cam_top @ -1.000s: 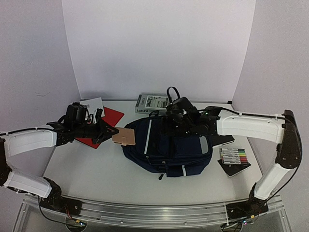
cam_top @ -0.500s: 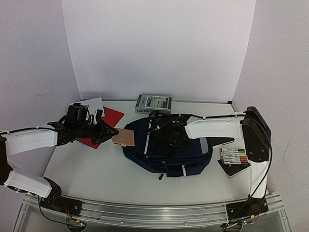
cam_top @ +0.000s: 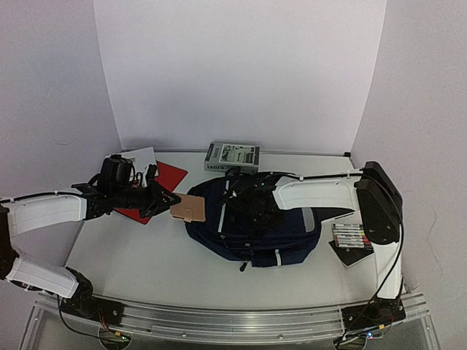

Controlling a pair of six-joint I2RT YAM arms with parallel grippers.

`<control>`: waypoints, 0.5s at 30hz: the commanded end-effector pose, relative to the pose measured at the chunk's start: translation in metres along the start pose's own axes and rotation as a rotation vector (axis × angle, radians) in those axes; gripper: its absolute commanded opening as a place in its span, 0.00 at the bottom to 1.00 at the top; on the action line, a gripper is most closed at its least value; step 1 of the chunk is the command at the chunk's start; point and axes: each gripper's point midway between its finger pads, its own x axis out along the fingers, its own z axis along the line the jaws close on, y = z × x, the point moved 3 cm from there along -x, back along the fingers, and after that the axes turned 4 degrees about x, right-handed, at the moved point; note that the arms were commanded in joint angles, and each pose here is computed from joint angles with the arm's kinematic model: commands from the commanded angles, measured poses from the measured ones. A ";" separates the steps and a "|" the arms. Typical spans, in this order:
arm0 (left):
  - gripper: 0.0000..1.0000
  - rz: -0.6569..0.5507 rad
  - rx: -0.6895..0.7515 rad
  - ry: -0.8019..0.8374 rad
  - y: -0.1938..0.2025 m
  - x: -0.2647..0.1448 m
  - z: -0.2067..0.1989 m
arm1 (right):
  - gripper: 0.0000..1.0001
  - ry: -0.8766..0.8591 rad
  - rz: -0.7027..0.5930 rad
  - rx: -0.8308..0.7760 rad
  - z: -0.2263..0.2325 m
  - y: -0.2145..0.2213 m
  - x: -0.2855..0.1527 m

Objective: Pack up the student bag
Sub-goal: Place the personal item in the student bag.

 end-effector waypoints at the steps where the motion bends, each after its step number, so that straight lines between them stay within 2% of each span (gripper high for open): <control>1: 0.00 -0.033 0.099 0.120 -0.021 0.003 -0.044 | 0.08 0.026 -0.036 0.029 -0.007 -0.013 -0.006; 6: 0.00 0.017 0.100 0.186 -0.023 0.030 -0.064 | 0.00 -0.052 -0.054 0.088 -0.009 -0.025 -0.024; 11: 0.00 0.048 0.138 0.258 -0.023 0.055 -0.094 | 0.00 -0.158 -0.073 0.169 -0.014 -0.036 -0.042; 15: 0.00 0.080 0.123 0.294 -0.023 0.075 -0.100 | 0.00 -0.229 -0.097 0.222 -0.018 -0.043 -0.053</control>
